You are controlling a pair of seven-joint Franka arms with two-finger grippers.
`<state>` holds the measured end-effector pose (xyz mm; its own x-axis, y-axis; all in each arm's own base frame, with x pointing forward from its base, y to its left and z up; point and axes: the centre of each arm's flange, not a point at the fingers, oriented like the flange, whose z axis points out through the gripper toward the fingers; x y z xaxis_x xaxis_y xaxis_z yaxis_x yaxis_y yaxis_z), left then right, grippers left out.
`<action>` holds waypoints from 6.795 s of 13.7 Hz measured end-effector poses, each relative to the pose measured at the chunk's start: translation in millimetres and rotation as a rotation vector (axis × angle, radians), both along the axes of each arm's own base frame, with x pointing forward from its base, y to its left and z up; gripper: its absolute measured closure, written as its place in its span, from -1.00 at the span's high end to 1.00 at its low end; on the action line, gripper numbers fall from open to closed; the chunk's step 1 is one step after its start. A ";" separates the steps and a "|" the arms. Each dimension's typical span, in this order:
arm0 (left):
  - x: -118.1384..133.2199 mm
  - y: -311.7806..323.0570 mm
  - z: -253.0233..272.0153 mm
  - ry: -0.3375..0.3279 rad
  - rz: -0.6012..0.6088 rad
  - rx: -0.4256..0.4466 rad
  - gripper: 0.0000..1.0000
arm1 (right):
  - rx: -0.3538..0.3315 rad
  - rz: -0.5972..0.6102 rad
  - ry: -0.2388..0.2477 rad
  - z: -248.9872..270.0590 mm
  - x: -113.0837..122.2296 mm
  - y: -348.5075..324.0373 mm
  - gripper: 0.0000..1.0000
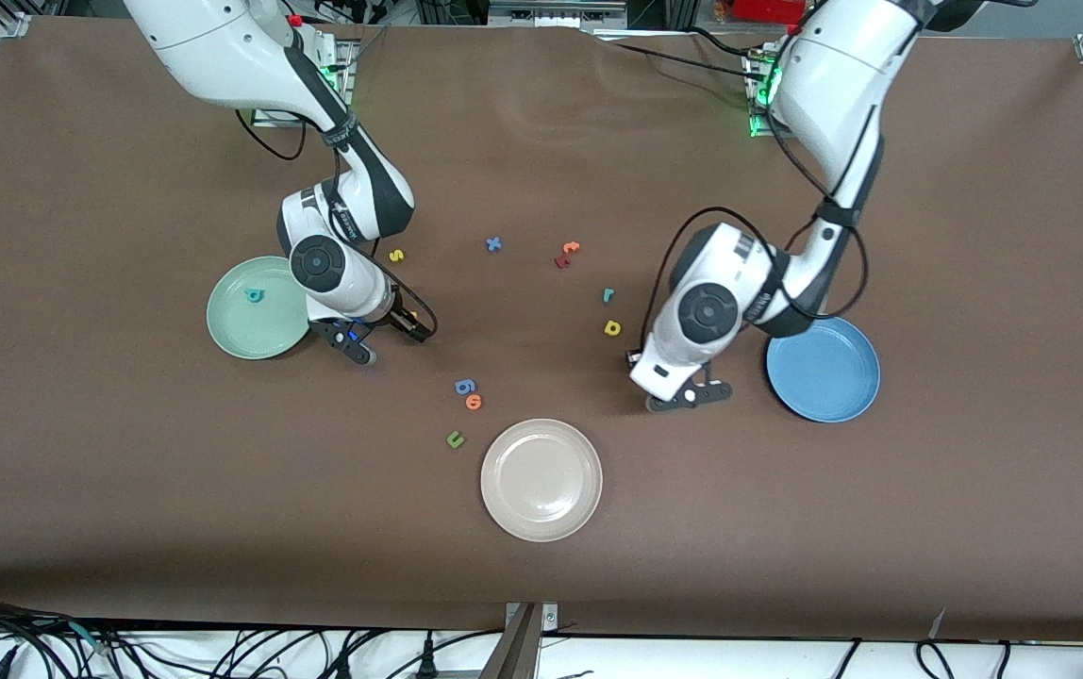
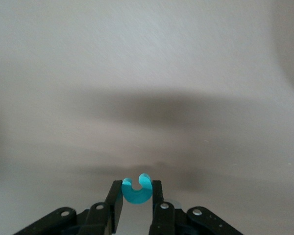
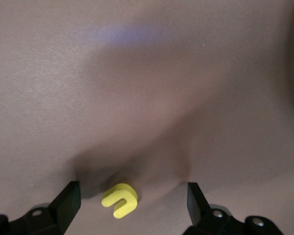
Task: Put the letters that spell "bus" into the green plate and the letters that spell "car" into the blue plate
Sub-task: 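Grasp the yellow u with the right gripper while the left carries the c, then open the left gripper over the blue plate while the right carries the u, then open the right gripper over the green plate while the left grasps yellow d, then open the left gripper over the blue plate while the right reaches the s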
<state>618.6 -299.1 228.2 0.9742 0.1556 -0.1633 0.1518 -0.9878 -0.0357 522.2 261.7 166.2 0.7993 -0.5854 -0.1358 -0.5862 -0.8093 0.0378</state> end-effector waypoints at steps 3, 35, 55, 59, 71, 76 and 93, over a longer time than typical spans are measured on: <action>22.0 46.3 26.2 0.038 -0.129 -0.020 -0.44 | 0.003 -0.009 -0.011 -2.6 -1.6 0.5 0.89; -21.7 255.1 32.4 0.005 -0.315 -0.130 0.65 | -0.001 -0.005 0.001 30.8 6.0 7.5 -0.24; -88.4 -93.4 -18.8 -0.100 -0.158 -0.108 0.93 | 0.083 0.388 0.258 68.6 63.8 -237.9 0.49; -92.1 -92.3 -36.3 -0.110 -0.159 -0.109 0.88 | 0.158 0.303 0.280 71.6 58.3 -207.5 0.45; -105.8 -87.6 -56.4 -0.118 -0.150 -0.107 0.02 | 0.081 -0.037 0.129 33.6 -50.1 -32.8 0.50; -104.8 -86.7 -55.0 -0.120 -0.145 -0.105 -0.33 | 0.045 -0.117 0.126 55.8 -86.9 -47.4 0.50; -15.8 62.2 48.5 -0.005 -0.243 -0.029 -0.38 | 0.050 -0.173 0.026 0.4 -118.3 -38.9 0.45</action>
<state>602.7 -236.9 276.7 0.9832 -0.0882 -0.1595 -0.0904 -0.9959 -0.0063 403.9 222.9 166.7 0.6829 -0.7060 -0.1877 -0.7163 -0.6975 0.0174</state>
